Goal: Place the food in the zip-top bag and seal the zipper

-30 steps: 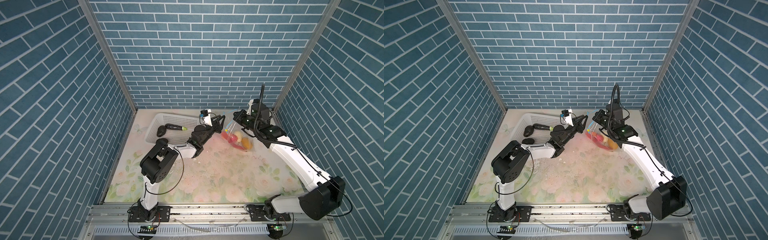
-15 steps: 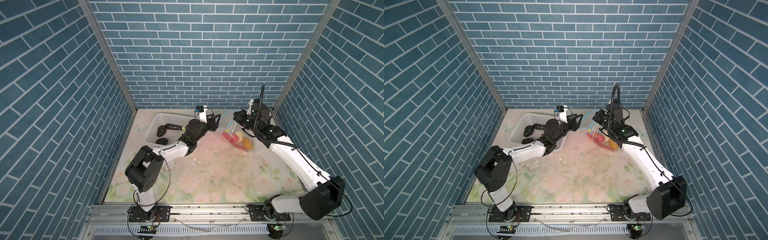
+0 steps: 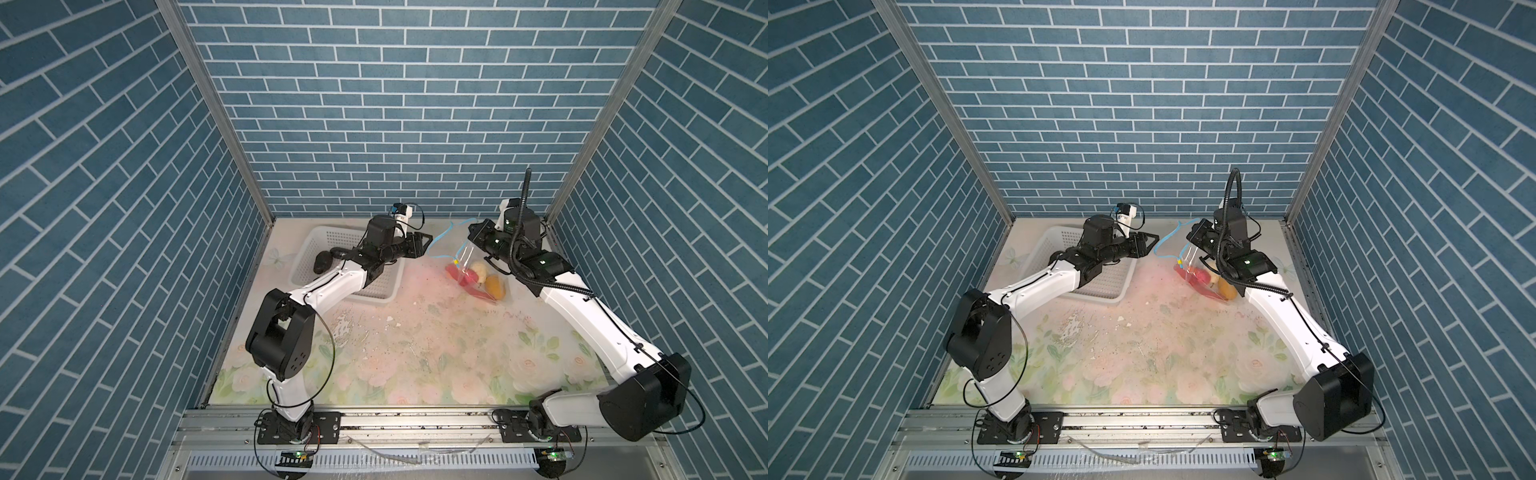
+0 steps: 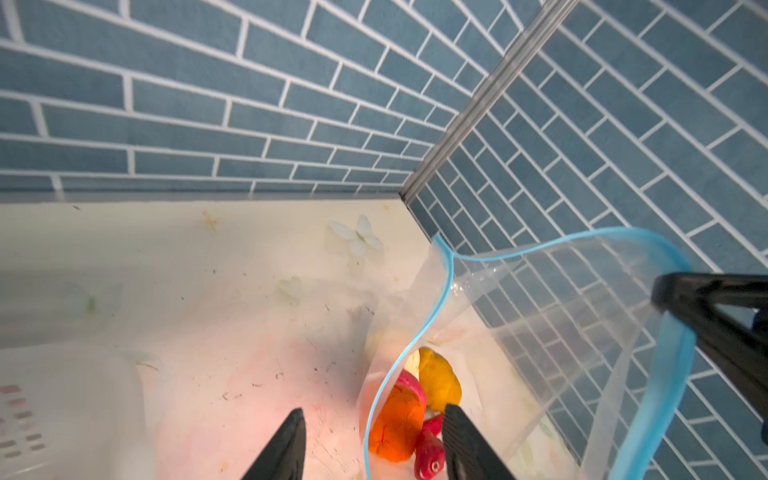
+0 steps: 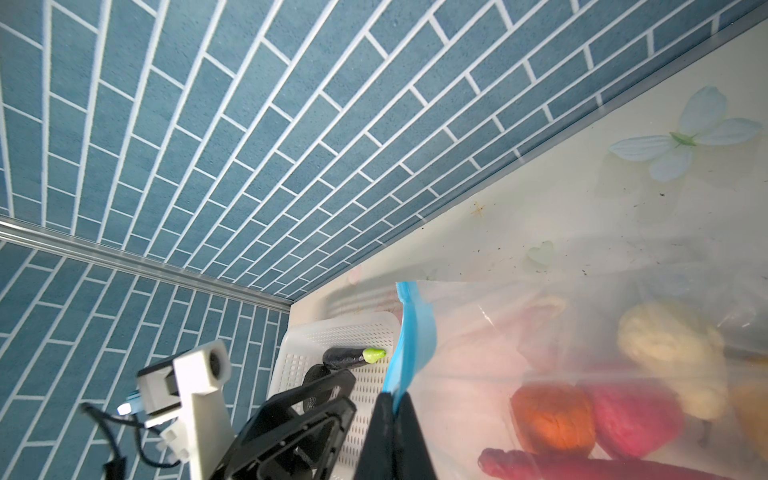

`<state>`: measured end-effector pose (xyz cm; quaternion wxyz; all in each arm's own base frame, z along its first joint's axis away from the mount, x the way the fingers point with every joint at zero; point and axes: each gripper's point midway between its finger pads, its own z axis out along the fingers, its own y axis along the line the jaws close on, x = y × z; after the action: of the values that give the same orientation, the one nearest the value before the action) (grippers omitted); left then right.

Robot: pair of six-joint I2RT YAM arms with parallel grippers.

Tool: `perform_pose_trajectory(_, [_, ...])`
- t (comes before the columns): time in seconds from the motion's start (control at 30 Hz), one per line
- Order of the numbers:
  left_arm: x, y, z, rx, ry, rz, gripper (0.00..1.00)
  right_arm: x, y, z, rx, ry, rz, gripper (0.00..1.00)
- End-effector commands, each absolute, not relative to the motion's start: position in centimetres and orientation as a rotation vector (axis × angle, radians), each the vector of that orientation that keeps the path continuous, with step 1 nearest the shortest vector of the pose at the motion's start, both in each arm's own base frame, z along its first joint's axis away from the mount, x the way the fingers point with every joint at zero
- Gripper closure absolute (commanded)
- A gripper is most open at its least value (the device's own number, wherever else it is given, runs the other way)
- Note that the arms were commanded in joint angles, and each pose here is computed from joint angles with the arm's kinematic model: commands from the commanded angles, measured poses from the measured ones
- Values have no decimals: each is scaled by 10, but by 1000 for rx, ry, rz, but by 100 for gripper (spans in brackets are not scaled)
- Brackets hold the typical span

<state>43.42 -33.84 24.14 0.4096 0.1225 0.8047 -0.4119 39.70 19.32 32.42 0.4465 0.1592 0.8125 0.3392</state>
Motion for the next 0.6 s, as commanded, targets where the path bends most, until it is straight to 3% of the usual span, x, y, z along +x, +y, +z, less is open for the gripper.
perform_pose_trajectory(0.0, [423, -349, 230, 368, 2113, -1100, 45, 395, 190, 326, 394, 1996, 851, 98])
perform_pose_trajectory(0.4, [431, -360, 219, 363, 2176, -1139, 68, 395, 192, 322, 395, 2012, 852, 98])
perform_pose_trajectory(0.57, [430, -365, 216, 346, 2228, -1171, 89, 396, 193, 322, 395, 2016, 854, 98])
